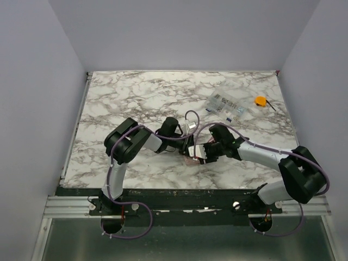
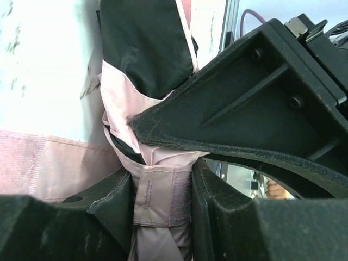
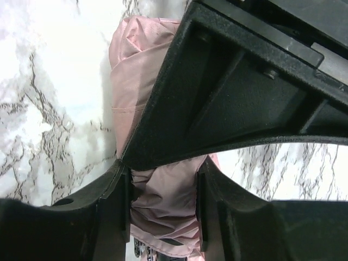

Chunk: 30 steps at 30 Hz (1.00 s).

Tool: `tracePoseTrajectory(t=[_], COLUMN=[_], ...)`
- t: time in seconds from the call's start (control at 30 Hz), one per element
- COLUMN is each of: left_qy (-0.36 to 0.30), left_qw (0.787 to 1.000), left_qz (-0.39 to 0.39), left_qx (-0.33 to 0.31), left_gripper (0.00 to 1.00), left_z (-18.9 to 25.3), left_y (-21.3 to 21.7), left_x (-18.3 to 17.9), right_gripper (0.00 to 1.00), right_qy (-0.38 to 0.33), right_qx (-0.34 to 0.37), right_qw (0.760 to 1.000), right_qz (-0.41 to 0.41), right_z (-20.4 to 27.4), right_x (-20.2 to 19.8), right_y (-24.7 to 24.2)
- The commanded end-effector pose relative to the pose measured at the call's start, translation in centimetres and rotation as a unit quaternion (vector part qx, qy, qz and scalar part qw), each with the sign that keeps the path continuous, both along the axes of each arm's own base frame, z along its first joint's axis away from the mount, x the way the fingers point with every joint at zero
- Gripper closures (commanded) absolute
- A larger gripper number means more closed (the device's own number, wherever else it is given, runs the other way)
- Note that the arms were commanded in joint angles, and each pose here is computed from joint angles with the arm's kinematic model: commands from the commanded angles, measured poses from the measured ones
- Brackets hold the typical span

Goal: Put away the umbrella

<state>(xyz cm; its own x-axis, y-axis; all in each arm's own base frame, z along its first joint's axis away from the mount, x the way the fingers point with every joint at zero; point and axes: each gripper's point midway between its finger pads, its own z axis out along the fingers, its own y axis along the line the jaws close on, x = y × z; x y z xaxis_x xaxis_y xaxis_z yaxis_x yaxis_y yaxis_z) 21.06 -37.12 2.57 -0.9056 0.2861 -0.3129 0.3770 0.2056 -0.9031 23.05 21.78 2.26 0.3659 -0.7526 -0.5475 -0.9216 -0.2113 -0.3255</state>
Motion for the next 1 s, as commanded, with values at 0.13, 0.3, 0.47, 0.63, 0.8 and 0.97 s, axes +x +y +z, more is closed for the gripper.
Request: tracePoseTrajectory(t=[0.13, 0.3, 0.47, 0.63, 0.8, 0.97], left_qy=[-0.025, -0.147, -0.337, -0.463, -0.601, -0.673], left_qw=[0.985, 0.968, 0.908, 0.861, 0.794, 0.737], left_qz=[0.162, 0.203, 0.248, 0.211, 0.091, 0.019], left_qx=[0.045, 0.016, 0.022, -0.028, 0.000, 0.053], left_gripper=[0.46, 0.38, 0.37, 0.35, 0.29, 0.29], left_z=[0.4, 5.5, 7.2, 8.7, 7.7, 6.6], left_y=[5.3, 6.7, 10.9, 11.9, 9.1, 6.7], left_x=[1.0, 2.9, 1.6, -1.4, -4.1, -4.1], right_gripper=[1.00, 1.00, 1.00, 1.00, 1.00, 1.00], right_qy=[0.198, 0.268, 0.343, 0.424, 0.458, 0.453], right_qx=[-0.166, -0.176, -0.181, -0.195, -0.196, -0.201], right_qw=[0.965, 0.947, 0.921, 0.883, 0.863, 0.864], right_qz=[-0.036, -0.039, -0.039, -0.051, -0.082, -0.090], right_z=[-6.4, -5.6, -5.4, -5.8, -6.3, -6.5], right_x=[-7.1, -7.4, -8.1, -7.5, -5.9, -5.3], right_y=[-6.1, -5.3, -5.0, -4.9, -4.9, -5.1])
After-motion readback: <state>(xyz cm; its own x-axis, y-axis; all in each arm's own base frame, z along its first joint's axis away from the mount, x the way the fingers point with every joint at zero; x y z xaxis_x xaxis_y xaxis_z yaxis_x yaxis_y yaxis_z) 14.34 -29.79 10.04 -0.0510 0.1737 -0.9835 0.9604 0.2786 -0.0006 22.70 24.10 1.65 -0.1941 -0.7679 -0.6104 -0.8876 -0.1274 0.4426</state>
